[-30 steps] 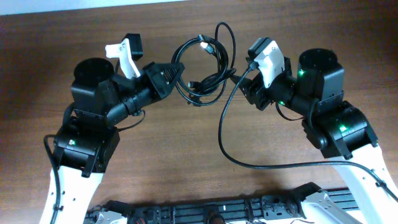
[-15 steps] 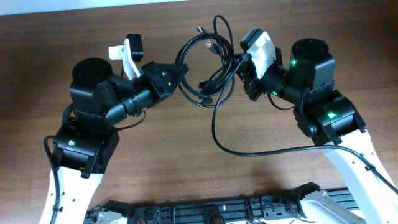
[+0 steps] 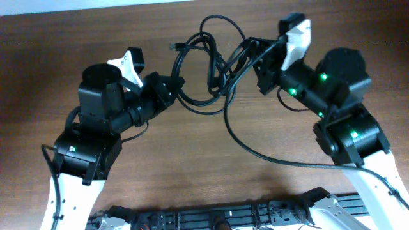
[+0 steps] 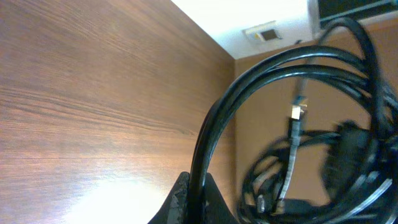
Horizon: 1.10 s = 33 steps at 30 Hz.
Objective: Untangle cables
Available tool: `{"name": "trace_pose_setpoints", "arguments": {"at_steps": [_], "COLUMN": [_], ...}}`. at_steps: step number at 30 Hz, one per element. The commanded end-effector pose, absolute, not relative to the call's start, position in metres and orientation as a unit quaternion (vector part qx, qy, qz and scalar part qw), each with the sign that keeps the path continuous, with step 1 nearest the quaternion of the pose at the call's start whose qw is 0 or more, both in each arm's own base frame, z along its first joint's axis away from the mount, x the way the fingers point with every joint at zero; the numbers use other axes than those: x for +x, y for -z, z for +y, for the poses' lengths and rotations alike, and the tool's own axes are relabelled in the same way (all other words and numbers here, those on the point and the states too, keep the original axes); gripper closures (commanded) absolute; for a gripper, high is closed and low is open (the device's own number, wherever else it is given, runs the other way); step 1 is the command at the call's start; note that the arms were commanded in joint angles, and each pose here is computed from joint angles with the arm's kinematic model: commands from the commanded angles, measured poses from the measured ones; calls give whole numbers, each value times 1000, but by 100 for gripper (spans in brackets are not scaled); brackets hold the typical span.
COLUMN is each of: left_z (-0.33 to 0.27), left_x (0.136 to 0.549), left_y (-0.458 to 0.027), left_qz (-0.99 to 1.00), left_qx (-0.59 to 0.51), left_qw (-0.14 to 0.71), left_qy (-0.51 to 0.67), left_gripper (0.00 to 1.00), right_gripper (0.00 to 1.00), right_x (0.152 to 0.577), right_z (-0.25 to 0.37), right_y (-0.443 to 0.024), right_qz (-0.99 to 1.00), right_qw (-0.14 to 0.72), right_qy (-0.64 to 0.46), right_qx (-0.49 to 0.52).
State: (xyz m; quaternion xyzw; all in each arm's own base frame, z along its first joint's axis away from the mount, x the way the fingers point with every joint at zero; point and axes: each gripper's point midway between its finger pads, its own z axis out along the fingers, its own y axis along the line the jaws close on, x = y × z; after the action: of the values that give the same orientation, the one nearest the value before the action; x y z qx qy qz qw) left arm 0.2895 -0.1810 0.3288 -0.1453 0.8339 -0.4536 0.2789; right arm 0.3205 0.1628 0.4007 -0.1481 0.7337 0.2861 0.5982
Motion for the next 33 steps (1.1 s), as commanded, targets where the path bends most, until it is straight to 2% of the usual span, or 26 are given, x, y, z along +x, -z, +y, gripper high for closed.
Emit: {"name": "trace_pose_setpoints", "arguments": {"at_steps": [1,8,11,13,16,19,23,26,29,33], "left_z": [-164,-162,-161,-157,-162,-184,-201,-210,-217,-218], "left_x": [296,302,306,308,309,307,302,294,284,283], "left_y": [-322,-296,-290,-288,-295,-319,-341,-349,-353,-355], "left_qz": [848,870,879,883,876,853,823,809,805,804], "left_qx": [-142,-151,-123,-118,-107,-23,55,86,61,26], "left_qw": [317,292,304,312,319,340,364,357,315,291], "left_qy": [399,367,345,331,346,397,433,460,500,519], "left_gripper": [100,100,100,100,100,100,100,100,100,100], "right_gripper": [86,84,83,77,47,32,31,25,24,23], "right_x": [316,317,320,320,319,312,299,284,271,268], "right_z": [138,107,80,65,70,99,128,149,163,162], "right_y": [-431,-438,-425,-416,-408,-394,-372,-353,-330,-307], "right_qz": [720,705,715,726,746,774,798,796,776,776], "right_qw": [620,623,630,634,628,599,554,525,496,466], "right_qy": [-311,-321,-259,-205,-182,-203,-226,-221,-196,-166], "right_qx": [-28,104,157,166,123,26,-79,-204,-336,-393]}}
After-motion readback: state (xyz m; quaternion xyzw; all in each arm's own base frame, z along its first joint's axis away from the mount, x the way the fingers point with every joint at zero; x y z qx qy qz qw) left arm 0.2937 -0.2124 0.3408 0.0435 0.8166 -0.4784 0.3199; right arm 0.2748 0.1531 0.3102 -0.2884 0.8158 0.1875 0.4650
